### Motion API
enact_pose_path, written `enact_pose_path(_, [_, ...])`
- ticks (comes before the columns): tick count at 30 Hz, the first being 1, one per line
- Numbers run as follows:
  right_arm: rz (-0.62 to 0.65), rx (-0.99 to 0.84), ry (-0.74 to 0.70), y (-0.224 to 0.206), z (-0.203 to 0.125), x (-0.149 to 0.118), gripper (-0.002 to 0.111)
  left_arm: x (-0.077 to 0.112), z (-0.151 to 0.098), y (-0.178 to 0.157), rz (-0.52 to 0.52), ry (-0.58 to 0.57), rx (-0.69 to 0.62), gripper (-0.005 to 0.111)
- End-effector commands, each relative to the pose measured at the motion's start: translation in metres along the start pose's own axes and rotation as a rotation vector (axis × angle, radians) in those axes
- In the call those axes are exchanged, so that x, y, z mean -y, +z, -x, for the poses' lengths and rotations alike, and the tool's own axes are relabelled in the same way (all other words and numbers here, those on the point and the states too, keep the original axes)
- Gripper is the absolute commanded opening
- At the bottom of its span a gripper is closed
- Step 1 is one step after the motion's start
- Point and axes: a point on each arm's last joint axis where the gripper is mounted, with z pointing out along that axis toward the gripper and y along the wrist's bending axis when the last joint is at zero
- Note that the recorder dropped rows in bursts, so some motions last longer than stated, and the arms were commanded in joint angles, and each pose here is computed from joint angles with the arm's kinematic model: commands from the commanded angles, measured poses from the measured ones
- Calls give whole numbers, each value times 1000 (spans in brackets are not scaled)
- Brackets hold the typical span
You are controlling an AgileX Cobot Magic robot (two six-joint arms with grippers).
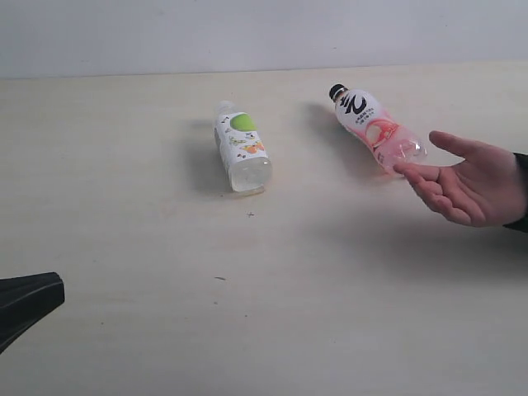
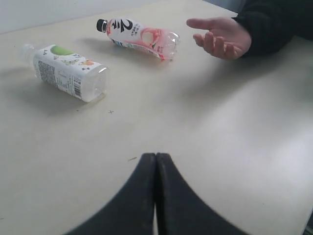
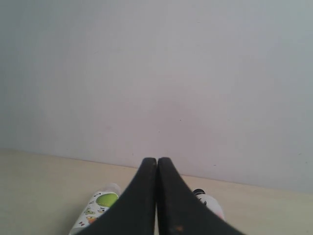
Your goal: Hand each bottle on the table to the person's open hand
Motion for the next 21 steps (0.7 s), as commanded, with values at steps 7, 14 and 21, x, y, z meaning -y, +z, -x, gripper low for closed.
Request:
enact_pose_path(7, [0, 10, -2, -1, 1, 0, 0, -16, 60, -17, 130, -250, 573, 0])
enact_pose_path(14, [0, 10, -2, -1, 1, 0, 0, -5, 159, -26, 156, -131, 719, 0])
enact_pose_path(21, [0, 10, -2, -1, 1, 0, 0, -7, 236, 46, 266, -42, 451, 0])
